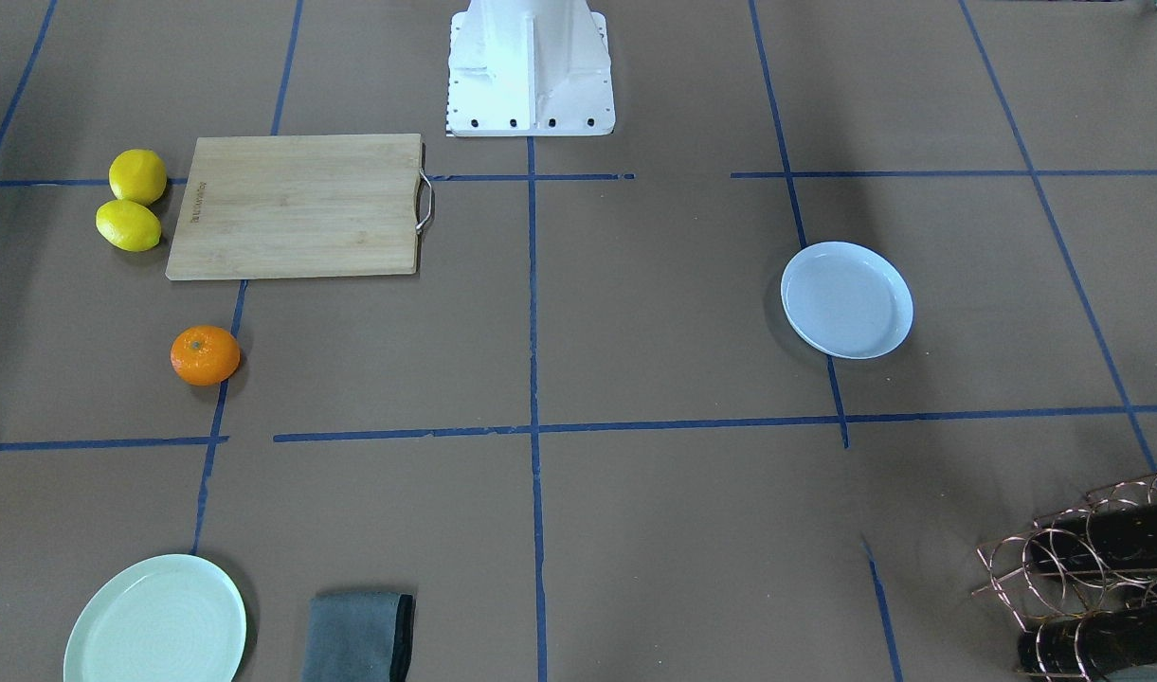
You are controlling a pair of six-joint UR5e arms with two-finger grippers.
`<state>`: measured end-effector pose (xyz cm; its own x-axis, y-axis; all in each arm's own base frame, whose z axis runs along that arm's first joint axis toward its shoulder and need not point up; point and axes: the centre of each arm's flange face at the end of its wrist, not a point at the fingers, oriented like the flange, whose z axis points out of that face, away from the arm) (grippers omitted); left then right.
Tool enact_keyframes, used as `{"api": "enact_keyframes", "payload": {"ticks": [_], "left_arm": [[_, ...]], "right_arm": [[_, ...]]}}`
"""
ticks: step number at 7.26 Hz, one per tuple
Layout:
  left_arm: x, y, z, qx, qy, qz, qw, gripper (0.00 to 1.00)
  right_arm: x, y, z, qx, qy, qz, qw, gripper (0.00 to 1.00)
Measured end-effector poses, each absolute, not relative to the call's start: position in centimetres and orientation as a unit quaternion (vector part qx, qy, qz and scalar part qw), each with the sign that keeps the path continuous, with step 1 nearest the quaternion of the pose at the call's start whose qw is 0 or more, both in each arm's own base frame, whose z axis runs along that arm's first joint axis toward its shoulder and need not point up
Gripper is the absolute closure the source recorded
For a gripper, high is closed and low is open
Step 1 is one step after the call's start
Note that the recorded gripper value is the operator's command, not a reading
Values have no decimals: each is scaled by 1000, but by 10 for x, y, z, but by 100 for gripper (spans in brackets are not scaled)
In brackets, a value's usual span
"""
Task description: Pick orange to plate
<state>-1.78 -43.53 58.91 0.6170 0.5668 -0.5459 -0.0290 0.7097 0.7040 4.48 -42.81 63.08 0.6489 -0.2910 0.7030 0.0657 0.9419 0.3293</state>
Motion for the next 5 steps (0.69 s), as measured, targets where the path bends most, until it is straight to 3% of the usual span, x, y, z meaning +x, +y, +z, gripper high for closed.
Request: {"api": "enact_keyframes", "payload": {"ticks": [3, 4, 5], "left_arm": [[55, -435, 593, 274, 415, 82, 864, 0], [86, -433, 588, 263, 422, 73, 864, 5], [116, -428, 584, 254, 432, 62, 863, 28]], "right_arm": [[45, -420, 640, 128, -412, -95, 897, 0], [45, -418, 642, 126, -412, -94, 897, 0], [44, -417, 643, 125, -413, -94, 897, 0]]}}
